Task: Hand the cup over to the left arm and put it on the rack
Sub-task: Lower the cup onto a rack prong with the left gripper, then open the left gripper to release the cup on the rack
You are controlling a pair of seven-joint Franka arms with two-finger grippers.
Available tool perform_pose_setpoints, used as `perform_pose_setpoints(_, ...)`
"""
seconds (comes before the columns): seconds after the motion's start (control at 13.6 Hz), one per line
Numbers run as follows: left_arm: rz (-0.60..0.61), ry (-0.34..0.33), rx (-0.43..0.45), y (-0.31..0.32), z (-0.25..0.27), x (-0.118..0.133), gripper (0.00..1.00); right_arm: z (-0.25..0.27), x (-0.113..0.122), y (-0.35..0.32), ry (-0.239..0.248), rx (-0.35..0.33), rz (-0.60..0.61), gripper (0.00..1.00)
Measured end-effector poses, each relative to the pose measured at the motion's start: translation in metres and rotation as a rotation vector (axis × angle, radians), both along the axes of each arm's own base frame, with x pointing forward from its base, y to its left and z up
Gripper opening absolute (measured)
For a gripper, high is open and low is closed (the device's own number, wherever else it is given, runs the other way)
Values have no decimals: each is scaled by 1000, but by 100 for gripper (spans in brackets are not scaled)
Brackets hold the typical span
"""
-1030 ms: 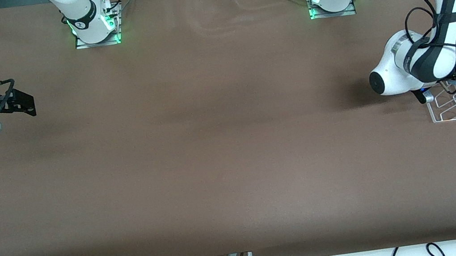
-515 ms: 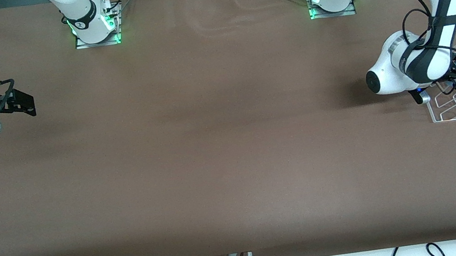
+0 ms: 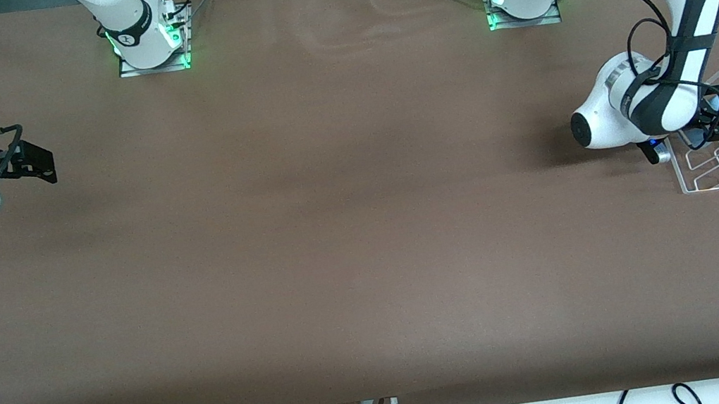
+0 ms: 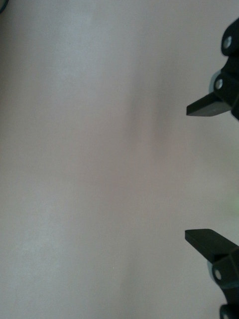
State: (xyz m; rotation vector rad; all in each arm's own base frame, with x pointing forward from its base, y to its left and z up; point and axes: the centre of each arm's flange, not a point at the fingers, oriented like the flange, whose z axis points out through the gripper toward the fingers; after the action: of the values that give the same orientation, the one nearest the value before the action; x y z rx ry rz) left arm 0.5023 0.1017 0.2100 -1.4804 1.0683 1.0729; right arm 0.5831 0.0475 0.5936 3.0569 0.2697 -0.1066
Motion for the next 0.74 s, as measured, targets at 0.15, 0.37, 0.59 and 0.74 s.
perform_pose_setpoints(0.15,-2,-8,2,0,2,2,100,0,0,0,0,0,0,100)
perform_pose_setpoints(0.37,0,-43,6,1,14,10,100,0,0,0,0,0,0,100)
perform_pose_setpoints(0.59,31,-129,-6,3,47,31,100,0,0,0,0,0,0,100)
perform_pose_setpoints(0.74,156,-220,-97,-1,77,45,100,0,0,0,0,0,0,100)
